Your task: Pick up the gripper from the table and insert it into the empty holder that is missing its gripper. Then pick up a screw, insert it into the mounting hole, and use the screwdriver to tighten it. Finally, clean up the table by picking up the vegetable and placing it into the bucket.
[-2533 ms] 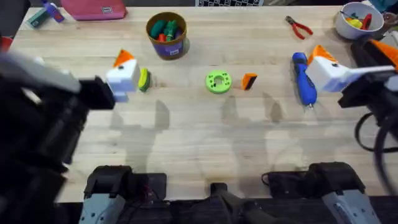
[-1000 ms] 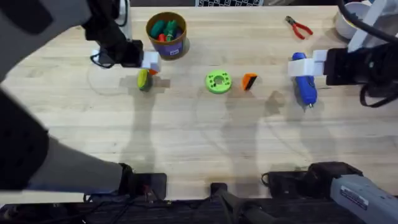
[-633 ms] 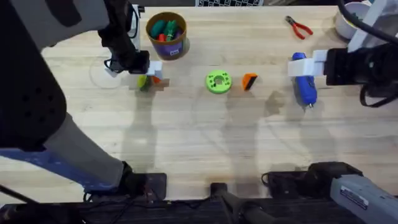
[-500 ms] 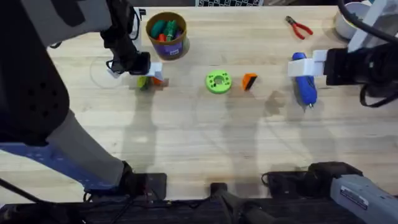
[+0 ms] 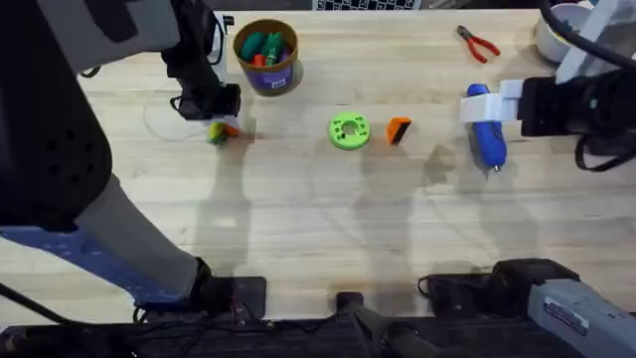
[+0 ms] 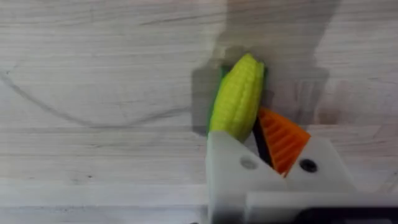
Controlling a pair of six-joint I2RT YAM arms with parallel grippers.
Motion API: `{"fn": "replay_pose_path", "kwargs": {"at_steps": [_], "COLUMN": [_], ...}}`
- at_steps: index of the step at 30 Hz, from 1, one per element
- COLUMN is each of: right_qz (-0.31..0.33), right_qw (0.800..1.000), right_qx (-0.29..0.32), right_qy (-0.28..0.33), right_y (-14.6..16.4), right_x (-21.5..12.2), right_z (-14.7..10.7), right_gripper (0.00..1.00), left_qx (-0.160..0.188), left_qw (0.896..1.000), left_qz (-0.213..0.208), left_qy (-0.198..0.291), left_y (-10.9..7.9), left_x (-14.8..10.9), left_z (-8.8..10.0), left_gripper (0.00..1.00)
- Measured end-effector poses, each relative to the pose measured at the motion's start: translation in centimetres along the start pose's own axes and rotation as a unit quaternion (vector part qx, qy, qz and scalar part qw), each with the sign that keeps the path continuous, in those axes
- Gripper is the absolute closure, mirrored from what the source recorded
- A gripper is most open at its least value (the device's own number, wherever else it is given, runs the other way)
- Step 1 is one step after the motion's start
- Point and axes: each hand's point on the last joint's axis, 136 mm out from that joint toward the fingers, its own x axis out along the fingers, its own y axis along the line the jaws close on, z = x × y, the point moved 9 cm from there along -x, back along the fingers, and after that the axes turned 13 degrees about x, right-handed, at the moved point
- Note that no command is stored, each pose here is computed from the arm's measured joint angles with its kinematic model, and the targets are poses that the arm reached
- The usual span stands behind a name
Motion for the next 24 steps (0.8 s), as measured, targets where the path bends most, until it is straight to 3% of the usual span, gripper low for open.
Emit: {"fn": "replay_pose_path", "kwargs": {"at_steps": [11,15,21,24], "right_qz": [0.000,0.000,0.000,0.000], "right_qw": [1.000,1.000,1.000,1.000], "right_qx": [0.000,0.000,0.000,0.000], "right_qy": [0.000,0.000,0.000,0.000], "right_y": [0.0,0.0,0.0,0.0], "right_x": [0.0,0.0,0.0,0.0], "right_z": [0.0,0.0,0.0,0.0], "right_gripper": [0.009,0.009,0.008,0.008], "left_qx": [0.000,0.001,0.003,0.004], "left_qw": [1.000,0.998,0.987,0.981], "left_qz": [-0.008,0.000,0.019,0.027], "left_qy": [-0.016,-0.068,-0.159,-0.194], "left_y": [-0.2,-0.4,-1.0,-1.3], "left_x": [-1.0,-4.7,-11.8,-14.1], "left_z": [0.0,-0.6,-3.4,-4.7], "left_gripper": [0.993,0.993,0.993,0.993]}}
